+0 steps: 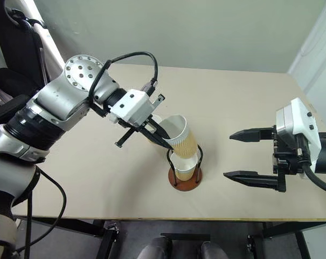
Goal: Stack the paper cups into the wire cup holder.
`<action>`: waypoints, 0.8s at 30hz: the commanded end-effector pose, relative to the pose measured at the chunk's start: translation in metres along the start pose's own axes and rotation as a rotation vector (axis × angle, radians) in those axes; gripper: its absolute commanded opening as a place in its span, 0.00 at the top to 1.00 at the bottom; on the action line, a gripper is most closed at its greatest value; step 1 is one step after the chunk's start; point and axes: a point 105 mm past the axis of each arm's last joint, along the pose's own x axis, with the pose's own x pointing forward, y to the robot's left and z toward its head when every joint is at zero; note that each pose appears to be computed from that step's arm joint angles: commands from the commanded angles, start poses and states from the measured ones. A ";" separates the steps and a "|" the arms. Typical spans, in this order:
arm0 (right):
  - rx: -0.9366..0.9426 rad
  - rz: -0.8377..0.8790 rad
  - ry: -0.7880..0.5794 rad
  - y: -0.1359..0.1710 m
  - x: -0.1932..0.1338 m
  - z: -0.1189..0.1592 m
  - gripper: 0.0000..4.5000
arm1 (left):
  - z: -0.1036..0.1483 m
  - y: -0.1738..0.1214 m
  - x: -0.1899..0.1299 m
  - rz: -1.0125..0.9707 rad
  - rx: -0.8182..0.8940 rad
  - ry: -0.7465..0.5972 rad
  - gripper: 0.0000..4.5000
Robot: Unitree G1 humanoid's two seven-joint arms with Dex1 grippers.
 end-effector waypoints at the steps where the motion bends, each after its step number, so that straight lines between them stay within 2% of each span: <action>1: -0.046 -0.025 -0.002 0.002 -0.004 0.009 0.00 | 0.004 0.000 -0.002 -0.048 0.077 0.040 0.99; 6: -0.041 -0.031 0.005 0.004 -0.004 0.007 0.00 | 0.004 -0.002 0.002 -0.080 0.098 0.046 0.99; 11: -0.033 -0.044 0.017 0.004 -0.005 0.004 0.00 | -0.008 -0.002 0.009 -0.096 0.115 0.090 0.99; 12: -0.031 -0.045 0.018 0.005 -0.005 0.004 0.00 | -0.009 -0.002 0.009 -0.098 0.113 0.090 0.95; 14: -0.030 -0.046 0.019 0.005 -0.005 0.003 0.00 | -0.010 -0.001 0.011 -0.098 0.115 0.093 0.85; 16: -0.030 -0.048 0.019 0.005 -0.005 0.003 0.00 | -0.012 0.002 0.011 -0.096 0.119 0.105 0.71; 22: -0.027 -0.053 0.020 0.003 -0.003 0.003 0.00 | -0.014 0.011 0.012 -0.064 0.133 0.108 0.24; 24: -0.025 -0.052 0.021 0.001 -0.001 0.002 0.00 | -0.012 0.025 0.004 0.020 0.126 0.087 0.09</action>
